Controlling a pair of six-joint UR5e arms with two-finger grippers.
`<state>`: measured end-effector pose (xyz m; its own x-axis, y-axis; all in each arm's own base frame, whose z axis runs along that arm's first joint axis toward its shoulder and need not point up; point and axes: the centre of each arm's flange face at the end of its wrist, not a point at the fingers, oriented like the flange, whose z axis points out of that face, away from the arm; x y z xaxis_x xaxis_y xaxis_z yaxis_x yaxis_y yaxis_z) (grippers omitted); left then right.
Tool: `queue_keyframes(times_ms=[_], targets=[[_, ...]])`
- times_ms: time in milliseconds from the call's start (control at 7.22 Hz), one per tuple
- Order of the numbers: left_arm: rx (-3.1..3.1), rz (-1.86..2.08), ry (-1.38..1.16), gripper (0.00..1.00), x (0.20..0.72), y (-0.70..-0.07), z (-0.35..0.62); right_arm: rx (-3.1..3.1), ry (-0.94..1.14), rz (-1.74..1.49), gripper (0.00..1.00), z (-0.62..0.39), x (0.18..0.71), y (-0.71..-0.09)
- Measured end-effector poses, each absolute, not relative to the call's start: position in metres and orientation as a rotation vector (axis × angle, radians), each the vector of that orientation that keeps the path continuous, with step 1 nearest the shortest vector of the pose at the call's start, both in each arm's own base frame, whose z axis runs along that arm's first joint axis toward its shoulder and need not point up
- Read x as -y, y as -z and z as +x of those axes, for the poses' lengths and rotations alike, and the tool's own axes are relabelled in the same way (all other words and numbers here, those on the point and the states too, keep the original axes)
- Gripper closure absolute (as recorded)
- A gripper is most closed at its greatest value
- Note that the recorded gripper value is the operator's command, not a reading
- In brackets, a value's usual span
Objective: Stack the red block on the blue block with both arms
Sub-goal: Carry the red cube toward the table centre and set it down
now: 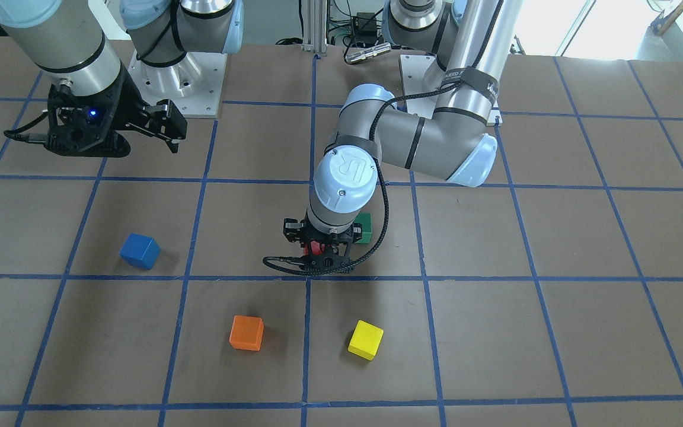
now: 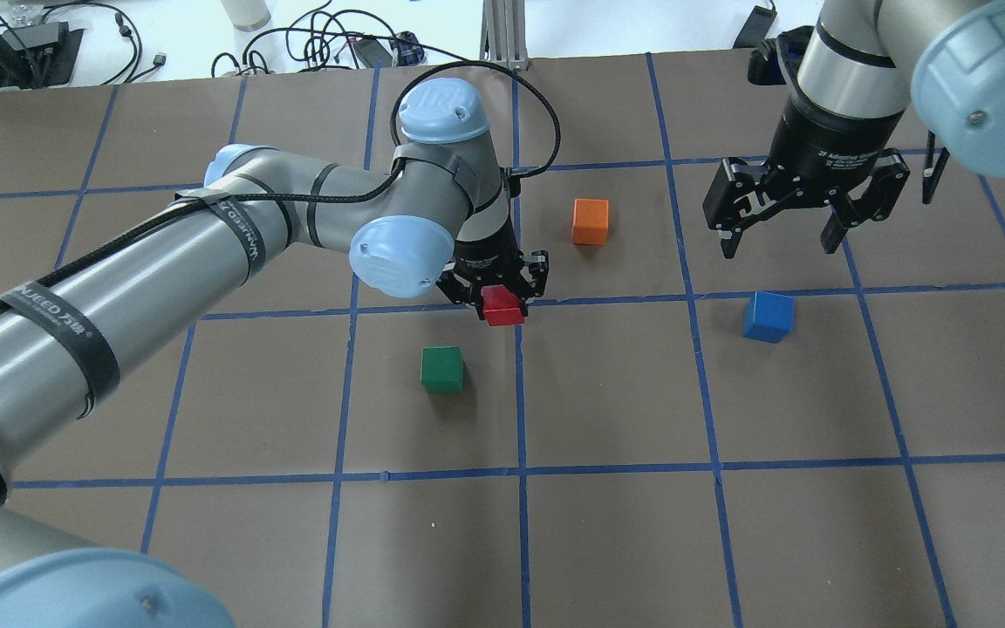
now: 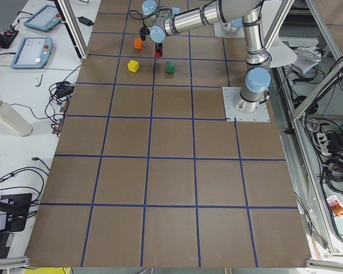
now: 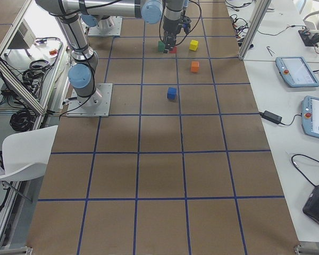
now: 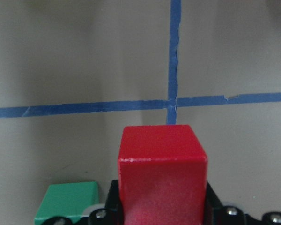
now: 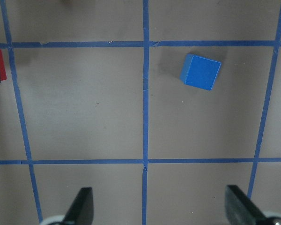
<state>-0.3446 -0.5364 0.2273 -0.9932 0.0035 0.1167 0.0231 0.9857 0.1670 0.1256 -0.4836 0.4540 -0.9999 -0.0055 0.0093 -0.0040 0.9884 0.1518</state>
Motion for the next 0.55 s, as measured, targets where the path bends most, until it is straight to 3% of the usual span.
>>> queue_keyframes(times_ms=[139, 277, 416, 554], targets=[[3.016, -0.025, 0.247, 0.26, 0.536, -0.22, -0.35, 3.123, 0.238, 0.007, 0.0, 0.126, 0.484, -0.454], [3.015, -0.032, 0.24, 0.18, 0.536, -0.215, -0.354, 3.123, 0.238, 0.007, 0.0, 0.126, 0.484, -0.454], [3.017, -0.04, 0.242, 0.03, 0.535, -0.21, -0.356, 3.123, 0.236, 0.008, 0.0, 0.126, 0.484, -0.454], [3.019, -0.046, 0.239, 0.0, 0.534, -0.211, -0.358, 3.123, 0.233, 0.008, 0.0, 0.126, 0.484, -0.455]])
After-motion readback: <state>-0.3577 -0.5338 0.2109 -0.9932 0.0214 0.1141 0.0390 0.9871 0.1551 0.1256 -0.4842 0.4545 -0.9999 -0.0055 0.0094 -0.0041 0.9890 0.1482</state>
